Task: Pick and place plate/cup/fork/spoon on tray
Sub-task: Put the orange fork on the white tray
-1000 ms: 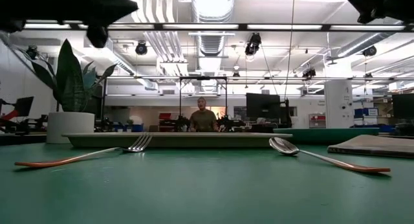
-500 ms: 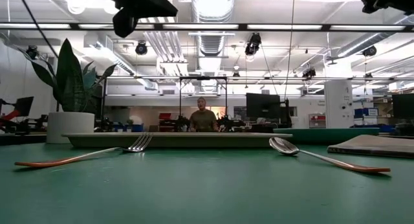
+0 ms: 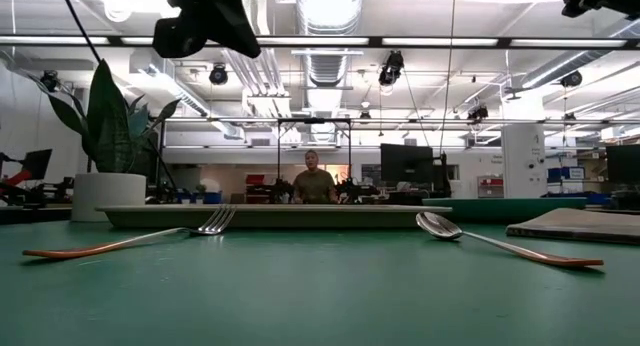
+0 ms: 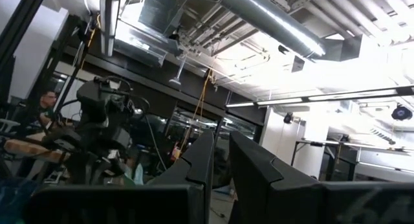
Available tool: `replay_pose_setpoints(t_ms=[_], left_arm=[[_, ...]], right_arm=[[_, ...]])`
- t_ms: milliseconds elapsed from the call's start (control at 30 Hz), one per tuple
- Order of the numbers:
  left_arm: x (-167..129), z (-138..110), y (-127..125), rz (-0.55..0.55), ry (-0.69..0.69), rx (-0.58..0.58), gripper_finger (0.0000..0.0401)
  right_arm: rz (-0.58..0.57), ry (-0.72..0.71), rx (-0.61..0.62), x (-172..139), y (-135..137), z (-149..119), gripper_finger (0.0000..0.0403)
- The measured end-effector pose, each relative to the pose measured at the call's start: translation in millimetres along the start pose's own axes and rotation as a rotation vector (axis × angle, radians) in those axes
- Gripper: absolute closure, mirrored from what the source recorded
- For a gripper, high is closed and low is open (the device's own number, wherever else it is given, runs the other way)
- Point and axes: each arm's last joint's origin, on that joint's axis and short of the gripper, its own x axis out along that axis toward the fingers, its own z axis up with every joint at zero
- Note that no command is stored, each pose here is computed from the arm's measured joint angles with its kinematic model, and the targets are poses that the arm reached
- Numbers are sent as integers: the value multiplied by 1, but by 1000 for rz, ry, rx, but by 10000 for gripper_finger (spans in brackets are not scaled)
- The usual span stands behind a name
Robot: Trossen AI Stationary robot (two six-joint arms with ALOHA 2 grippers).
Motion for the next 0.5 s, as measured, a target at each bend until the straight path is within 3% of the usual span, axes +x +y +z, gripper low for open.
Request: replay_pose_setpoints(t_ms=[100,267,500], left_arm=[[1,-1,1,-20,51,-65,401],[6,-9,4,-33,144,-287,401],[26,-26,-3,29,203,-419,401]], right_arm=[[1,1,2,0,0,0,360],[4,6,0,0,0,-1,360],[-1,10,0,0,0,-1,360]])
